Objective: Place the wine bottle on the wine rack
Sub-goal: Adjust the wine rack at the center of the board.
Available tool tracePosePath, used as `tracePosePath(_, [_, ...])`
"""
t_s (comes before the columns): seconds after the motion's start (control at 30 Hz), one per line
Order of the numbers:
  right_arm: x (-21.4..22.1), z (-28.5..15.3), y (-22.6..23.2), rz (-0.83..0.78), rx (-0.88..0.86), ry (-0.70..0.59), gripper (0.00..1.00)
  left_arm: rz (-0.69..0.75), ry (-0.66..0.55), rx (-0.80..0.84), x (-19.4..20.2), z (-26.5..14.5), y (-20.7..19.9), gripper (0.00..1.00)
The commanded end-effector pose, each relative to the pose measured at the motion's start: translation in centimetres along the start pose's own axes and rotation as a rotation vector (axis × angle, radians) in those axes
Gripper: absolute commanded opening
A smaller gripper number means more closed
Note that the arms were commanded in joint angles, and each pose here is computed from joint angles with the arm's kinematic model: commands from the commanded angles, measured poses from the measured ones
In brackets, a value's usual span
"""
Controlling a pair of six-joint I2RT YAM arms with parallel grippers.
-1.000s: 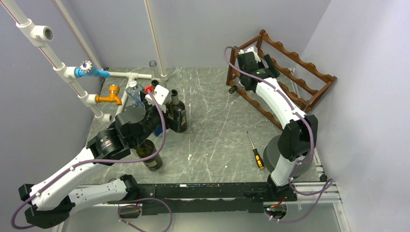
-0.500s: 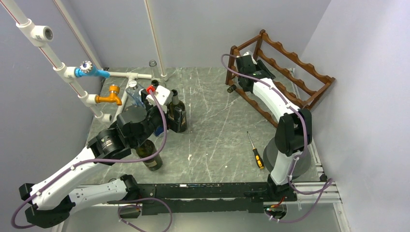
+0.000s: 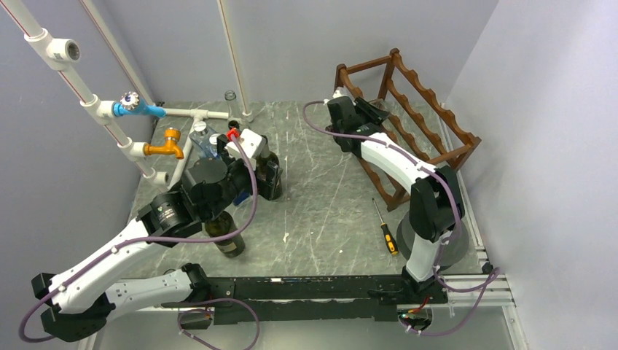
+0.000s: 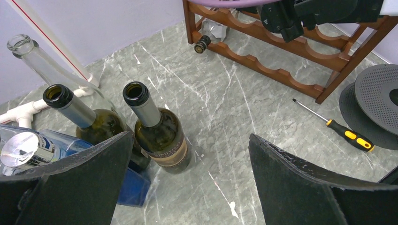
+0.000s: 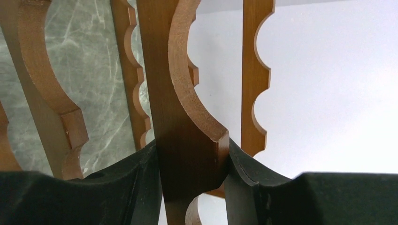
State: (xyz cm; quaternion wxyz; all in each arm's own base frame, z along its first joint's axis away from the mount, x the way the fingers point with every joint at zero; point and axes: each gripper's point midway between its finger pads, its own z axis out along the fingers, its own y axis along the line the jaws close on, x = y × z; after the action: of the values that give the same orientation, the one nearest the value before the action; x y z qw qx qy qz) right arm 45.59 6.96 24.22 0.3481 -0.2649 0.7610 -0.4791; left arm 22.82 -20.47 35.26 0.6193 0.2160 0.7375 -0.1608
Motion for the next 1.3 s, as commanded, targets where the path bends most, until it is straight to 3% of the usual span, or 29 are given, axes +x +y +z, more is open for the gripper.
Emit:
tracePosePath(0.0, [-1.1, -2.1, -4.5, 0.047, 0.072, -0.060, 0.00, -0.029, -0.038, 0.010, -1.6, -0.4, -0.2, 0.99])
tracePosePath(0.1, [-0.1, -2.3, -3.6, 0.026, 0.016, -0.071, 0.00, -0.029, -0.036, 0.006, -1.6, -0.3, -0.1, 0.99])
tracePosePath(0.37, [4.5, -2.2, 0.6, -0.114, -0.172, -0.285, 0.00, -0.037, -0.042, 0.022, -1.7, -0.5, -0.4, 0.99])
tracePosePath(0.47, [4.7, -2.9, 1.4, -0.113, -0.190, -0.365, 0.00, -0.038, -0.039, 0.030, -1.7, -0.4, -0.6, 0.99])
tracePosePath(0.6, [4.4, -2.3, 1.5, -0.112, -0.179, -0.378, 0.00, -0.036, -0.033, 0.025, -1.6, -0.3, -0.6, 0.99])
tracePosePath(0.7, [4.3, -1.4, 1.4, -0.122, -0.147, -0.337, 0.31, -0.032, -0.033, 0.007, -1.5, -0.4, -0.2, 0.99])
tracePosePath(0.83, [3.2, -2.8, 1.0, -0.065, -0.126, -0.343, 0.51, -0.034, -0.042, 0.004, -1.7, -0.6, -0.1, 0.99])
tracePosePath(0.9, [2.4, -4.6, 0.4, -0.031, -0.106, -0.365, 0.96, -0.034, -0.045, 0.003, -1.7, -0.6, -0.1, 0.99])
tracePosePath(1.03, [1.5, -8.5, -0.5, 0.061, -0.161, -0.380, 1.00, -0.028, -0.034, 0.009, -1.6, -0.4, -0.3, 0.99])
tracePosePath(1.27, [-0.2, -13.2, -4.3, 0.454, -0.290, -0.349, 1.00, -0.031, -0.052, -0.013, -1.9, -0.8, 0.3, 0.99])
